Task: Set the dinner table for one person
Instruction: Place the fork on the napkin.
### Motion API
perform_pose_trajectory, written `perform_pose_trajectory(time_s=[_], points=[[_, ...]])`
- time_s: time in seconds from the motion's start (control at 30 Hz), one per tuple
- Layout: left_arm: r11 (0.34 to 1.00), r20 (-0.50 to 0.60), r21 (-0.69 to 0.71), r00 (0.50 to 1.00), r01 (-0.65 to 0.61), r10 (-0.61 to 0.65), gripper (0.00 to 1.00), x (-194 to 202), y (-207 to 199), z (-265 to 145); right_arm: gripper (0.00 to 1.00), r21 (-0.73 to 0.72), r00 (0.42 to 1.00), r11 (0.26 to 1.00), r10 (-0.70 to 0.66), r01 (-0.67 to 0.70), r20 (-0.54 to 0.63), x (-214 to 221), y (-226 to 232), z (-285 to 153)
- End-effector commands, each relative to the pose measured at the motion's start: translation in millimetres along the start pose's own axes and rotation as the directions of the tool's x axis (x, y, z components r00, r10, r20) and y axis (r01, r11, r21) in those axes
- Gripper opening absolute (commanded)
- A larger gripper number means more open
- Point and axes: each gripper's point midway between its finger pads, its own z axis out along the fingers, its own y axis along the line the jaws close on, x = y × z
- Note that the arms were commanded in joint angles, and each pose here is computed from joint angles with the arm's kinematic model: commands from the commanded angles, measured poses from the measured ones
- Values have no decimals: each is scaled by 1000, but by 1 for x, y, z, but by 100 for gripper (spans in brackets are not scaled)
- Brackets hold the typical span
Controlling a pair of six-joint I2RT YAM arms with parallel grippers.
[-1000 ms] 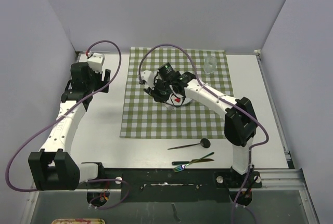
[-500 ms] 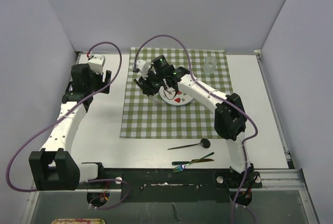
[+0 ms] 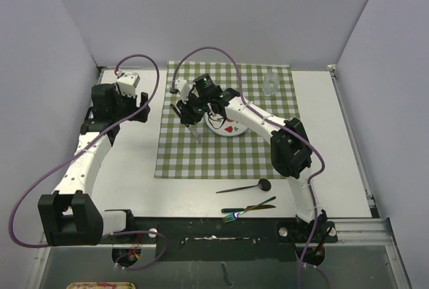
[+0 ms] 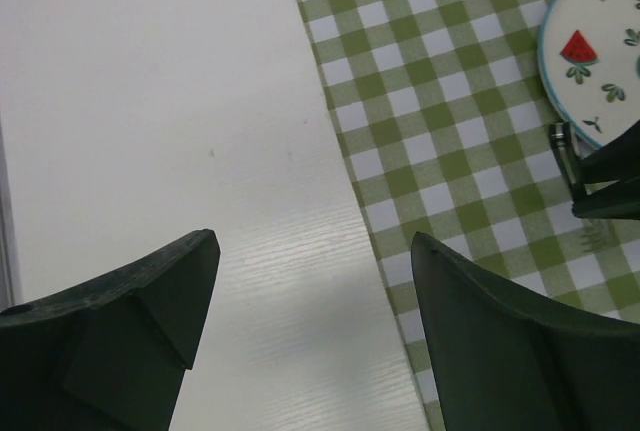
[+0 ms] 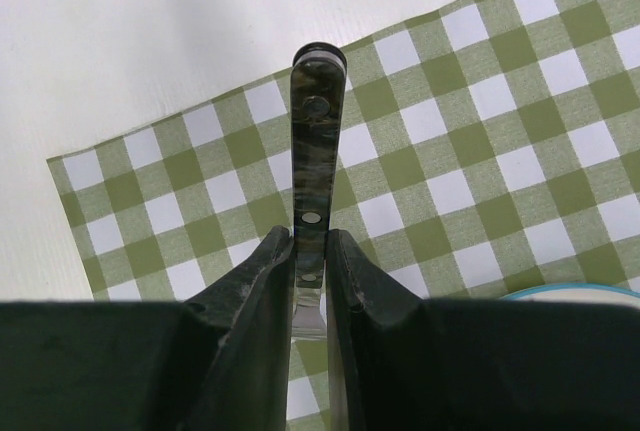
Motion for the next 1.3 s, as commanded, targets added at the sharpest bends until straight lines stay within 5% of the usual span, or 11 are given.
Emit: perform_pose_trajectory(time_s=[0.0,0.23,0.37,0.6,1.03,1.27], points=[[981,107,194,993,27,-48,78,-34,-30,-1,0,17,994,999,-42,41,101,-36,-6,-16],[900,-13,383,975,210,-222,79,-32,-55,7,0,28,993,999,-47,44,110,-39,-8,-23],[807,-20,461,913,370,-407,78,-39,-41,12,0,36,991,998,-56,52,123,-45,-6,-31],[649,-69,600,838,468,-541,75,-53,-54,16,0,38,987,998,-60,55,150,-57,-2,-46],[483,-233,687,794,543,-562,64,-48,-111,44,0,18,979,999,-50,48,197,-76,14,-77],[486,-204,709,809,510,-552,64,-67,-118,43,0,20,981,999,-51,48,185,-72,15,-77]])
